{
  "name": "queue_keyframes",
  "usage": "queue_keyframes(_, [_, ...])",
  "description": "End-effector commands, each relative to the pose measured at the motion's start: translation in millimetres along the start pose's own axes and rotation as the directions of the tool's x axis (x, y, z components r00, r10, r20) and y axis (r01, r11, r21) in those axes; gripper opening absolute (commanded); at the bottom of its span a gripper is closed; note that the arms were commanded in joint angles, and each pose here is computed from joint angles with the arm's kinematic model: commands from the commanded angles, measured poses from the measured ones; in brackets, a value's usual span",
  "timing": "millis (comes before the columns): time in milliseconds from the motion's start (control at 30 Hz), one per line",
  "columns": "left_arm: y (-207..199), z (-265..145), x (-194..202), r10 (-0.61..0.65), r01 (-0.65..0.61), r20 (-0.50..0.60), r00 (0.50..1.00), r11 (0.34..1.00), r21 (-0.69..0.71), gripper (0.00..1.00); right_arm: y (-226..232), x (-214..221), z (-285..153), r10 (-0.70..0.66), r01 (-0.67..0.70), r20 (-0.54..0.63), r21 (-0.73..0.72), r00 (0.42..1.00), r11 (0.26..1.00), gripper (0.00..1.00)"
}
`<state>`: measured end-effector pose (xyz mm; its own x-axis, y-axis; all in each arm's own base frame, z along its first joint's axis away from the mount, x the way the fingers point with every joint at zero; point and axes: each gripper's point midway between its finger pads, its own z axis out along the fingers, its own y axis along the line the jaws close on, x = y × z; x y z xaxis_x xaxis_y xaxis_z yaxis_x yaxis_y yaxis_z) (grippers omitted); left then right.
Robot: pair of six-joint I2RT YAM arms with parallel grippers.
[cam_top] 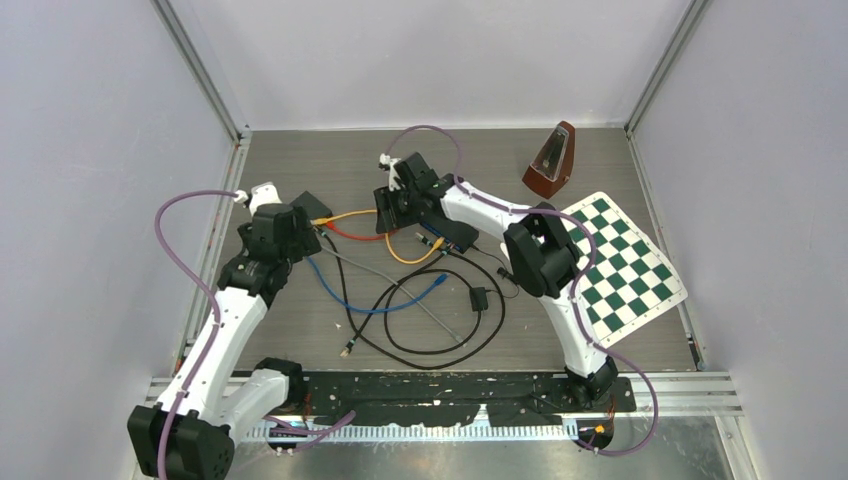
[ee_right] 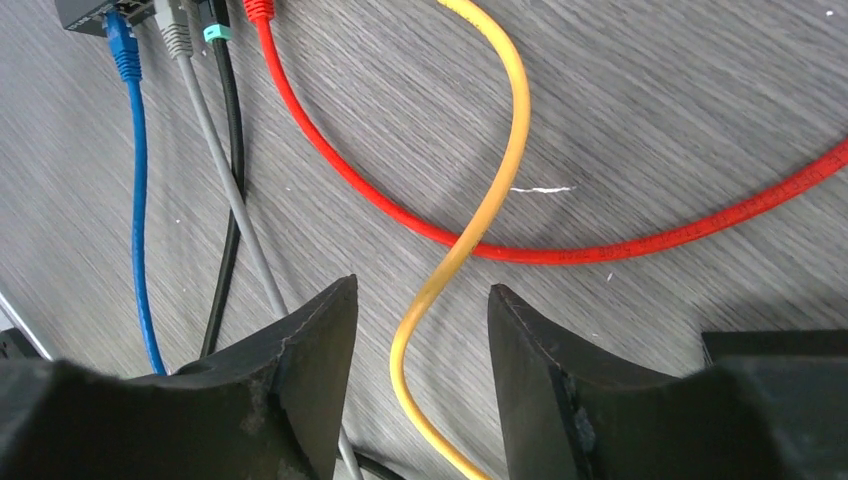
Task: Insert the plug into the switch port
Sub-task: Adjust the switch port at the center of the board.
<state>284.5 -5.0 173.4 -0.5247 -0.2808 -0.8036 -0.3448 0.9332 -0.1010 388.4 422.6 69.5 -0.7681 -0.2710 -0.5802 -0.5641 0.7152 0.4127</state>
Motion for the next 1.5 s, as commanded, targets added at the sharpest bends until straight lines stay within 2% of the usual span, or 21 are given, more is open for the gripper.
queue_keyframes(0, [5, -4, -18, -0.022, 0.023, 0.071, 0.997, 1.0, -0.016, 0.8, 8, -16, 10, 0.015, -0.013, 0.061, -0.032, 0.998, 0.999, 0.56])
queue_keyframes(100, [6, -4, -18, -0.02, 0.022, 0.069, 0.997, 0.999, -0.024, 0.8, 6, -24, 12, -0.001, 0.003, 0.08, -0.028, 0.997, 1.0, 0.37])
queue_keyframes(133, [6, -4, -18, -0.02, 0.022, 0.07, 0.997, 0.999, -0.025, 0.8, 4, -29, 11, -0.002, 0.004, 0.094, -0.023, 0.996, 1.0, 0.27])
queue_keyframes(267, [8, -4, -19, -0.021, 0.024, 0.072, 0.997, 0.999, -0.035, 0.8, -17, -52, -1, 0.004, -0.009, 0.165, 0.032, 0.986, 0.999, 0.13])
queue_keyframes(467, [7, -3, -16, -0.02, 0.022, 0.063, 0.998, 0.999, -0.033, 0.8, -58, -84, -27, 0.047, -0.078, 0.295, 0.095, 0.954, 0.992, 0.07])
queue_keyframes(667, [3, 0, -14, -0.023, 0.024, 0.045, 0.999, 1.0, -0.016, 0.8, -99, -110, -34, 0.083, -0.148, 0.389, 0.142, 0.918, 0.979, 0.06])
queue_keyframes(733, [1, 1, -12, -0.023, 0.023, 0.038, 0.999, 1.0, -0.007, 0.8, -109, -119, -32, 0.087, -0.157, 0.4, 0.145, 0.912, 0.977, 0.08])
queue_keyframes(800, [-1, 1, -11, -0.021, 0.021, 0.031, 0.999, 1.0, 0.006, 0.79, -112, -128, -31, 0.09, -0.154, 0.4, 0.131, 0.912, 0.979, 0.15])
queue_keyframes(833, [-2, 1, -10, -0.018, 0.018, 0.025, 1.0, 1.0, 0.012, 0.8, -111, -138, -37, 0.08, -0.141, 0.404, 0.124, 0.911, 0.982, 0.23])
queue_keyframes(933, [-6, -1, -9, 0.009, -0.01, 0.017, 1.0, 0.999, 0.043, 0.79, -107, -145, -53, 0.036, -0.099, 0.395, 0.139, 0.918, 0.985, 0.39])
queue_keyframes(967, [-9, -2, -9, 0.024, -0.025, 0.014, 1.0, 0.998, 0.059, 0.79, -107, -140, -57, 0.018, -0.081, 0.376, 0.152, 0.926, 0.985, 0.49])
queue_keyframes(1000, [-11, -4, -10, 0.038, -0.039, 0.013, 0.999, 0.996, 0.078, 0.79, -97, -149, -77, 0.002, -0.068, 0.399, 0.149, 0.917, 0.986, 0.53])
queue_keyframes(1033, [-14, -6, -10, 0.054, -0.055, 0.014, 0.998, 0.993, 0.101, 0.79, -98, -137, -79, 0.004, -0.069, 0.375, 0.159, 0.927, 0.985, 0.62])
queue_keyframes(1067, [-19, -8, -10, 0.066, -0.067, 0.011, 0.998, 0.989, 0.133, 0.79, -84, -146, -106, -0.011, -0.057, 0.411, 0.152, 0.912, 0.987, 0.68])
queue_keyframes(1100, [-25, -11, -11, 0.071, -0.072, 0.017, 0.997, 0.982, 0.172, 0.79, -75, -143, -127, -0.011, -0.059, 0.429, 0.15, 0.903, 0.987, 0.96])
queue_keyframes(1133, [-32, -15, -12, 0.073, -0.075, 0.019, 0.997, 0.974, 0.214, 0.79, -71, -140, -137, -0.01, -0.061, 0.438, 0.149, 0.899, 0.987, 1.0])
queue_keyframes(1200, [-49, -21, -9, 0.079, -0.078, 0.009, 0.997, 0.946, 0.315, 0.8, -59, -129, -169, -0.017, -0.064, 0.463, 0.158, 0.886, 0.985, 0.96])
queue_keyframes(1267, [-70, -32, -2, 0.095, -0.081, -0.009, 0.995, 0.893, 0.442, 0.98, -55, -108, -190, -0.02, -0.075, 0.466, 0.184, 0.885, 0.98, 0.95])
queue_keyframes(1367, [-92, -49, 9, 0.133, -0.091, -0.029, 0.991, 0.807, 0.583, 0.99, -51, -56, -213, -0.048, -0.058, 0.424, 0.235, 0.905, 0.97, 0.95])
queue_keyframes(1467, [-105, -69, 18, 0.169, -0.122, -0.002, 0.986, 0.717, 0.686, 0.99, -51, -12, -231, -0.078, -0.052, 0.396, 0.309, 0.915, 0.95, 0.95])
